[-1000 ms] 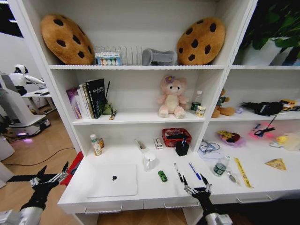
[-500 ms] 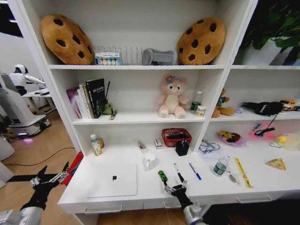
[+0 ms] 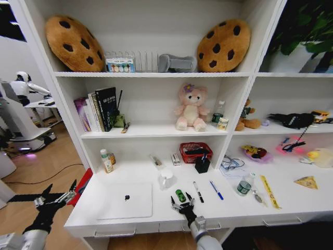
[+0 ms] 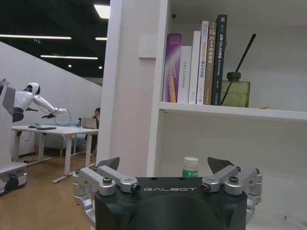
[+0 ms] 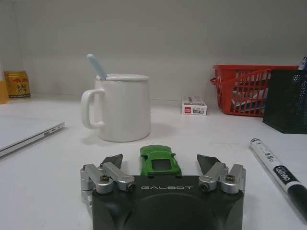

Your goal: Organize the objects on the table.

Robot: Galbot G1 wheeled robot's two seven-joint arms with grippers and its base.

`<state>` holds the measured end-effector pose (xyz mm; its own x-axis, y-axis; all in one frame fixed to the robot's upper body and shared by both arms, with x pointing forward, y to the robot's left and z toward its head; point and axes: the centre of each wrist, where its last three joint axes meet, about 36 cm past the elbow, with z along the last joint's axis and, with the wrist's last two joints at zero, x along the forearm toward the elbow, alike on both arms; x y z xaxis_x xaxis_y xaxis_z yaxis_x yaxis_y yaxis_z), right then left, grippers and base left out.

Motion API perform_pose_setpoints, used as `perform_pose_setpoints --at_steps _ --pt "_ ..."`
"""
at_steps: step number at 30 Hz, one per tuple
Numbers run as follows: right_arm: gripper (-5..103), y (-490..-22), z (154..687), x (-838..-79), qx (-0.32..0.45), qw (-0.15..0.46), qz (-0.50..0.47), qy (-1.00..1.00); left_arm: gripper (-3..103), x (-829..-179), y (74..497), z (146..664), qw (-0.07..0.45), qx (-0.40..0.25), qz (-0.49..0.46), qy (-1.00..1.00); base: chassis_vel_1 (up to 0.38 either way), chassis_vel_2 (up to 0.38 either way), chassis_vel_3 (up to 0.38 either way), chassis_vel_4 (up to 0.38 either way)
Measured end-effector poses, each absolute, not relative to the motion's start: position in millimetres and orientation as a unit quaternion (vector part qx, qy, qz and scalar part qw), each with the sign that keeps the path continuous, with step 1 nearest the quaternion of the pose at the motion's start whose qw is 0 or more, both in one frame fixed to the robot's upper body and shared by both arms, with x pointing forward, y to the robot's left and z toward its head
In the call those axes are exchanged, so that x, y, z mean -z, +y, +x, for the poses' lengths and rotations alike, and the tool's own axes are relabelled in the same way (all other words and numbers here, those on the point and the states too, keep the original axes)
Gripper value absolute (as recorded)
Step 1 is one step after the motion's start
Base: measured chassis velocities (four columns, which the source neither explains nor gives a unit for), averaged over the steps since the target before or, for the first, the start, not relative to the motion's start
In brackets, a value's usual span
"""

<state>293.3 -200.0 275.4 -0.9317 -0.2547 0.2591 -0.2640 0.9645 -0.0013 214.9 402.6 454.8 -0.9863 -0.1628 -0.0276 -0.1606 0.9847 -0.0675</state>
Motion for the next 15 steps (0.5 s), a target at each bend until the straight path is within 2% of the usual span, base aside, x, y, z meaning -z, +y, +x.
perform_pose_setpoints --at_steps 1,2,3,5,8,9,10,12,13,15 --pt "89 -203.2 293.4 -275.8 -0.022 0.129 0.131 -0.983 100 -454.8 402.6 215.0 0.017 0.032 -0.081 0.996 0.0 0.0 0.0 0.0" --pt "83 -206.5 292.9 -276.4 -0.025 0.13 0.13 -0.983 100 -454.8 402.6 214.9 0.016 0.032 -0.081 0.996 0.0 0.0 0.0 0.0" --pt "72 -210.1 292.4 -277.0 -0.027 0.13 0.127 -0.983 100 -454.8 402.6 214.9 0.017 0.032 -0.081 0.996 0.0 0.0 0.0 0.0" --pt "72 -211.2 292.1 -277.2 -0.028 0.13 0.126 -0.983 100 -454.7 402.6 214.9 0.017 0.032 -0.081 0.996 0.0 0.0 0.0 0.0" --pt "56 -211.1 290.2 -278.2 -0.026 0.13 0.125 -0.983 100 -454.7 402.6 214.9 0.017 0.032 -0.081 0.996 0.0 0.0 0.0 0.0" --pt "56 -211.1 290.2 -278.2 -0.026 0.13 0.125 -0.983 100 -454.7 402.6 214.9 0.017 0.032 -0.081 0.996 0.0 0.0 0.0 0.0" --pt "50 -210.2 289.7 -278.4 -0.025 0.131 0.124 -0.983 100 -454.8 402.6 214.9 0.017 0.032 -0.081 0.996 0.0 0.0 0.0 0.0" --pt "50 -209.4 289.3 -278.5 -0.024 0.131 0.124 -0.983 100 -454.8 402.6 214.9 0.017 0.032 -0.081 0.996 0.0 0.0 0.0 0.0" --pt "39 -207.6 288.7 -278.6 -0.021 0.131 0.124 -0.983 100 -454.8 402.6 214.9 0.017 0.032 -0.081 0.996 0.0 0.0 0.0 0.0" --pt "37 -206.2 286.9 -280.9 -0.018 0.131 0.123 -0.984 100 -454.8 402.6 214.9 0.017 0.032 -0.081 0.996 0.0 0.0 0.0 0.0"
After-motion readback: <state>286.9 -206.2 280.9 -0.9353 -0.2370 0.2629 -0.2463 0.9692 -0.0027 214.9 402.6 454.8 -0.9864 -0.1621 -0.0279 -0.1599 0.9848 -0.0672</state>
